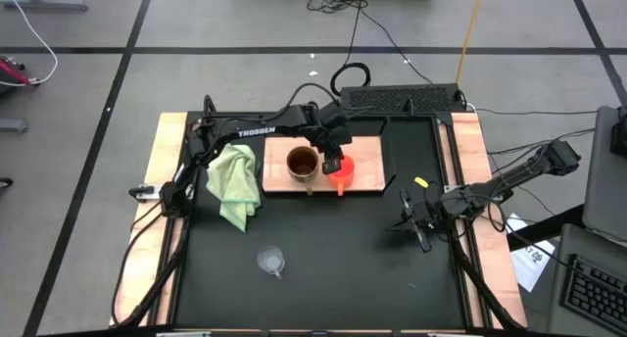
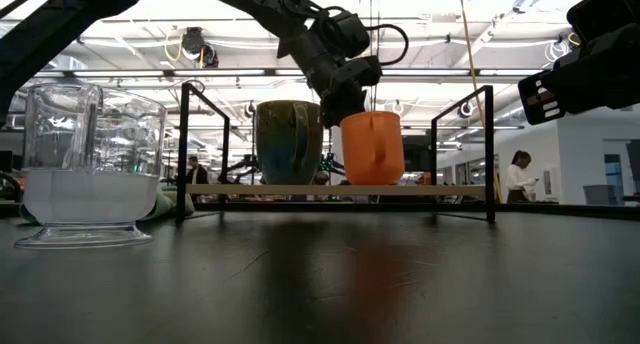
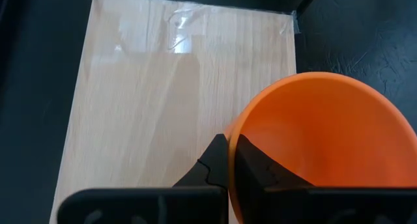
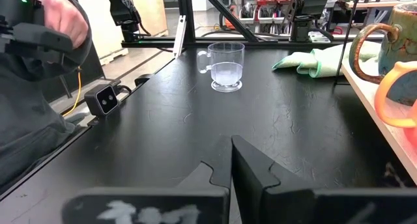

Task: Stack small to large cups/mugs on shelf
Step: Put the orange mug to the right of the light green mug on the shelf

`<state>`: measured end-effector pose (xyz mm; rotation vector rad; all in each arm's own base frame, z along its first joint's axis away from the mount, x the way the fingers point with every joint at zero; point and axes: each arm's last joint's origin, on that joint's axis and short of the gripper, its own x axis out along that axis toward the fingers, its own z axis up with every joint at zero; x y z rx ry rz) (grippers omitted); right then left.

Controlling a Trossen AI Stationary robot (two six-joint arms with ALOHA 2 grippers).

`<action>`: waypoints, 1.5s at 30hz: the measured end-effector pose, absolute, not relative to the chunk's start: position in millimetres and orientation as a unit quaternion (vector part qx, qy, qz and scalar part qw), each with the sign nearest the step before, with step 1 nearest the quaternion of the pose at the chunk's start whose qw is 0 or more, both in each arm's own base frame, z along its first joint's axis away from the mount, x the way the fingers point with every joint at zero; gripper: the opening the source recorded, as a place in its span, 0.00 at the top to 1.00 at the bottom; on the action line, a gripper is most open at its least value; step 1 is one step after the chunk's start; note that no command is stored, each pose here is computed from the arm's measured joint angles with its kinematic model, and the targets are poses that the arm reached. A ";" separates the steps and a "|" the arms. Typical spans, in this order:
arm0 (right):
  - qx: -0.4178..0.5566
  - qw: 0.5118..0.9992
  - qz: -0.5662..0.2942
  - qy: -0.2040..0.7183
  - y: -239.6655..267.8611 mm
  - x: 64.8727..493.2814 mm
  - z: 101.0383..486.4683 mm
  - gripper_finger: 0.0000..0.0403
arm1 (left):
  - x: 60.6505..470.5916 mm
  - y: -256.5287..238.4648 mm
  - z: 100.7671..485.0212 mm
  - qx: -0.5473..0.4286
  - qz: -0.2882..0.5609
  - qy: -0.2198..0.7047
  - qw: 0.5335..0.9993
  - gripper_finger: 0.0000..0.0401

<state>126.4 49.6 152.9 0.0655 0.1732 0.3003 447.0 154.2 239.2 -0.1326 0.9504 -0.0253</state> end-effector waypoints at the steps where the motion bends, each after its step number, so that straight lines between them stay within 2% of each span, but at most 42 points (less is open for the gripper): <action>1: 0.033 0.984 0.149 0.086 49.6 126.4 153.0 1.00 | 447.0 154.2 239.2 -0.063 -0.012 0.457 0.887 0.99; 11: 0.032 0.984 0.149 0.086 49.6 126.4 152.9 1.00 | 448.9 147.7 237.7 -0.031 -0.004 0.469 0.883 0.95; 18: 0.032 0.984 0.149 0.086 49.6 126.4 152.9 1.00 | 450.2 142.3 237.5 -0.017 -0.006 0.473 0.881 0.98; 28: 0.032 0.984 0.149 0.087 49.7 126.4 152.9 1.00 | 449.8 142.2 232.3 -0.008 0.005 0.487 0.874 0.80; 45: 0.032 0.984 0.150 0.087 49.7 126.4 152.8 1.00 | 455.4 127.0 233.2 0.029 0.023 0.490 0.871 0.78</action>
